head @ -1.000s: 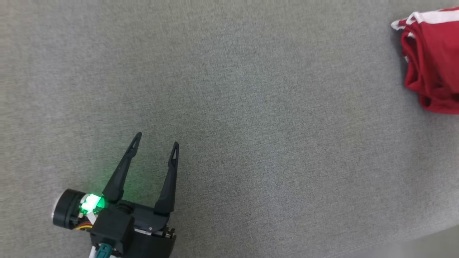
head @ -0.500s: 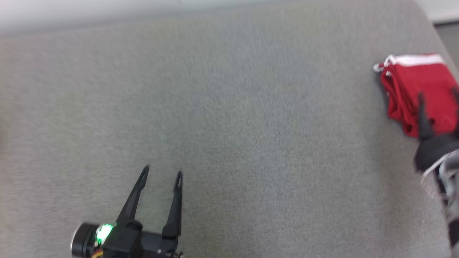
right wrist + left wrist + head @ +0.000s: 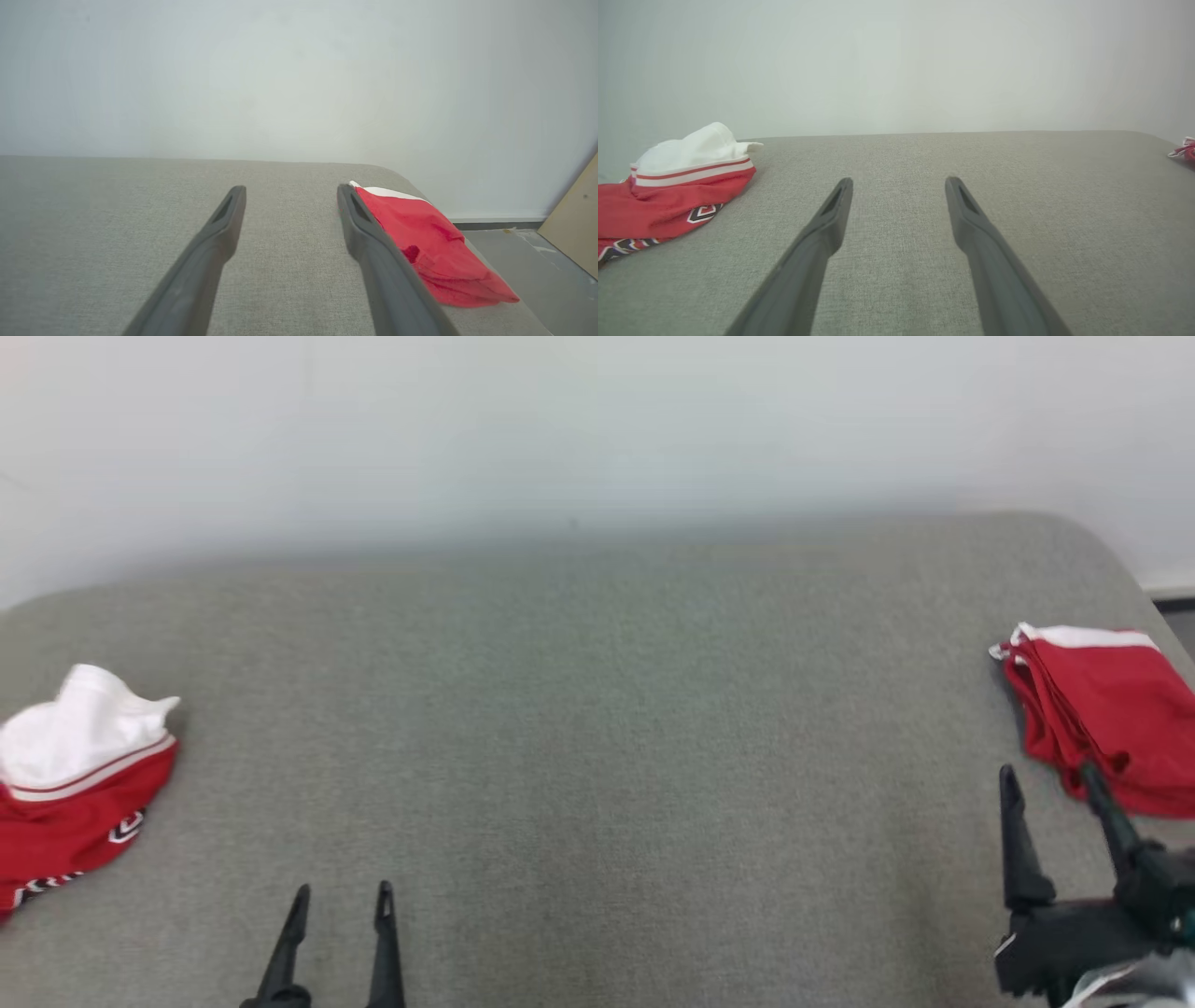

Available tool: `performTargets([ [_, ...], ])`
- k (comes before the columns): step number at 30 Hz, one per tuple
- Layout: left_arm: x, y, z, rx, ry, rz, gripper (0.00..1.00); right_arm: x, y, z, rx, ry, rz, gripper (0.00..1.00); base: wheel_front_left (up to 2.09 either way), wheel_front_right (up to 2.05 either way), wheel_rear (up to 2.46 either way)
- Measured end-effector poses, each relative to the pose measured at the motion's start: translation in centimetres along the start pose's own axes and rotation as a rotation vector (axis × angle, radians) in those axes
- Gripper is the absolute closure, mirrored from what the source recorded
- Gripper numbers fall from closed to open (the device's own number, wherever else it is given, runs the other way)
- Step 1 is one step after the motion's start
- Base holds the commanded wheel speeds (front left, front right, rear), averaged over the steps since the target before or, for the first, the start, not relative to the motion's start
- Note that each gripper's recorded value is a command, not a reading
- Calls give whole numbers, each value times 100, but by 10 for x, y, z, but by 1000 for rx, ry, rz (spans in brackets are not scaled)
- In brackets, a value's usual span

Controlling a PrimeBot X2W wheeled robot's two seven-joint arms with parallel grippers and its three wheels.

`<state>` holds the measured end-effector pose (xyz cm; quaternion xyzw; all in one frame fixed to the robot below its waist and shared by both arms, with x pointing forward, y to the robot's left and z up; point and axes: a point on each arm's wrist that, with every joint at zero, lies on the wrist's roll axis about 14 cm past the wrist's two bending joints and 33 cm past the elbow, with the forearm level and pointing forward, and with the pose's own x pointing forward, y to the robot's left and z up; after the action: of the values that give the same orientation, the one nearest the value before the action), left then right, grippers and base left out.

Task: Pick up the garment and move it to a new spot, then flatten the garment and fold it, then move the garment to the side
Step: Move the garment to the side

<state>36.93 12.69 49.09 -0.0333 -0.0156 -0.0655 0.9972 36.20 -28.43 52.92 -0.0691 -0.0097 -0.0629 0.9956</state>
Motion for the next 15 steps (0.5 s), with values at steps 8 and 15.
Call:
performTargets([
  [8, -22, 34, 12, 7, -32, 118, 0, -24, 42, 8, 113, -41, 45, 0, 0, 0, 0],
  [15, -27, 38, 15, 4, -43, 125, 0, -37, 61, -13, 172, 0, 75, 0, 0, 0, 0],
])
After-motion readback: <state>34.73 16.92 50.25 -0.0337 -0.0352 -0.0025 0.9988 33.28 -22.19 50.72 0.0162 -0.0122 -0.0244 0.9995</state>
